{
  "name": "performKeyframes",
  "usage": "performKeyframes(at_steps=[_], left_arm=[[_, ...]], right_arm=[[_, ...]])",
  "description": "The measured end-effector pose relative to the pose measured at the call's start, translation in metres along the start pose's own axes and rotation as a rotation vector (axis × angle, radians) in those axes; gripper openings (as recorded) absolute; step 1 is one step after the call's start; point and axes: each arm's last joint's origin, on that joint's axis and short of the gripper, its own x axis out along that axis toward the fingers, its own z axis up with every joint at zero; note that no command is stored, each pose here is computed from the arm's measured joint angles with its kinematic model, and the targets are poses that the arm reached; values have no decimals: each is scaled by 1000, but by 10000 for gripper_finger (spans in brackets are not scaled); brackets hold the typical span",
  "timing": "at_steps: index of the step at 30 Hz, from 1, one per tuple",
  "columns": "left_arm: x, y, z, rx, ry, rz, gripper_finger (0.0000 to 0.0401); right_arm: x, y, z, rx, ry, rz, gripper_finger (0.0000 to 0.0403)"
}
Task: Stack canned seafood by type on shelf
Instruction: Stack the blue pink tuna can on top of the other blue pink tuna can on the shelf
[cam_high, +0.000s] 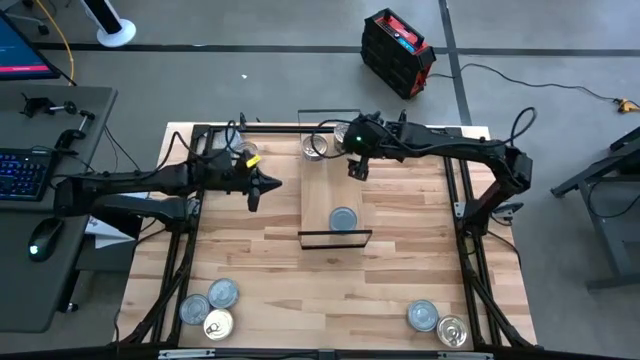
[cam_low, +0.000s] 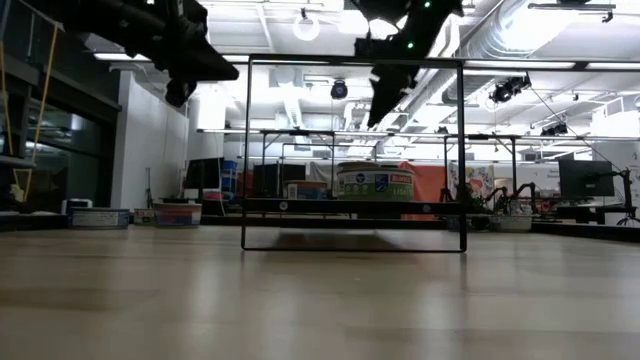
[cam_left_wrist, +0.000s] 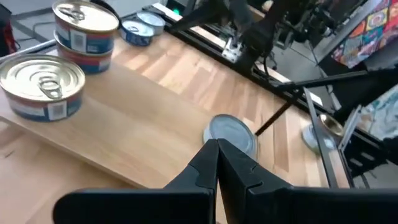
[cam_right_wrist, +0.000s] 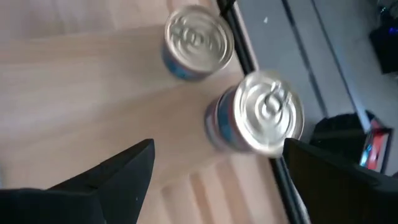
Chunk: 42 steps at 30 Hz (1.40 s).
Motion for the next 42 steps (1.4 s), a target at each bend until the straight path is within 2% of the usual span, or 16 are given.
performKeyframes(at_steps=[4,11,14,16,19,22,24,26,30,33,37,42], left_arm=[[0,-1,2,5,-29,21,0],[1,8,9,22,-114,134,0],[7,25,9,-54,-36,239,0],[11,39,10,-123,43,330,0],[17,58,13,-226,162,464,0],[20,77,17,-302,238,652,0],[22,91,14,-332,279,784,0],[25,105,6,-363,322,873,0],[33,127,-7,-444,363,975,0],[38,135,-11,-495,332,1048,0],[43,141,-13,-481,276,1145,0],[46,147,-18,-501,264,1210,0]], right_arm=[[-4,1,-10,67,89,38,346],[8,13,-36,81,255,163,346],[18,22,-52,87,324,171,338],[25,28,-63,82,369,171,318],[27,35,-77,78,403,173,258],[20,38,-86,88,406,172,156],[12,38,-91,108,390,169,68],[3,37,-95,141,360,167,20],[-13,31,-111,266,308,129,18],[-25,28,-124,354,249,117,3],[-39,26,-140,466,197,112,4],[-57,25,-150,567,115,124,1]])
